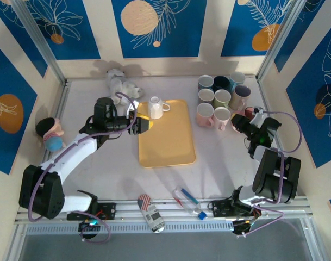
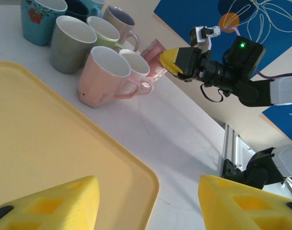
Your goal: Turn the mug right side up
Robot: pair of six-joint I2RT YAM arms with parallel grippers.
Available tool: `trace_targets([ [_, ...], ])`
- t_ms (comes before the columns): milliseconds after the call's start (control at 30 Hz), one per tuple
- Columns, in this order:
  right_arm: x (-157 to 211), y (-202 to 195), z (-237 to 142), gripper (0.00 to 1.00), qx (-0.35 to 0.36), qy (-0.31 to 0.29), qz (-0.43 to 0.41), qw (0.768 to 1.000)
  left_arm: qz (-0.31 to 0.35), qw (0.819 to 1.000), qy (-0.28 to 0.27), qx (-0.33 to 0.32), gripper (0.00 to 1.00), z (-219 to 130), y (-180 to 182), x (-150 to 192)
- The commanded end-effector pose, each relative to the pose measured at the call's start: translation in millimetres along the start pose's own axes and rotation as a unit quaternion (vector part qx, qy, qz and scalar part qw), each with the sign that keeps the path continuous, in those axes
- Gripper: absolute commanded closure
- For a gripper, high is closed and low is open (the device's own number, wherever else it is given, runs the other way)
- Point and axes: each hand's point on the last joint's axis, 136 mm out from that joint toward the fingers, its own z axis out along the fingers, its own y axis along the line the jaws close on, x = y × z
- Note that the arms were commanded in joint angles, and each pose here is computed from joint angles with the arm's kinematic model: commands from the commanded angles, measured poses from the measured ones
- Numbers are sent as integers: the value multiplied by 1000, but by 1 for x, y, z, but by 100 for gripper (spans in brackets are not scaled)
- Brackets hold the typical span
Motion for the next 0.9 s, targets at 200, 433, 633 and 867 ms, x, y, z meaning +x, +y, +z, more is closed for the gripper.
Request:
trace_targets([
  [200, 15, 3, -7, 62, 11, 30, 22, 999, -2, 1000, 4, -24, 43, -3, 2, 4],
  [433, 15, 4, -9, 61, 17, 37, 43, 998, -6, 999, 6, -33, 43, -3, 5, 5],
  [633, 17, 9, -12, 60, 20, 41, 49, 998, -5, 999, 7, -39, 43, -4, 6, 7],
  [867, 12, 22, -26, 58, 56, 44, 47, 996, -20, 996, 16, -85, 42, -5, 24, 11],
])
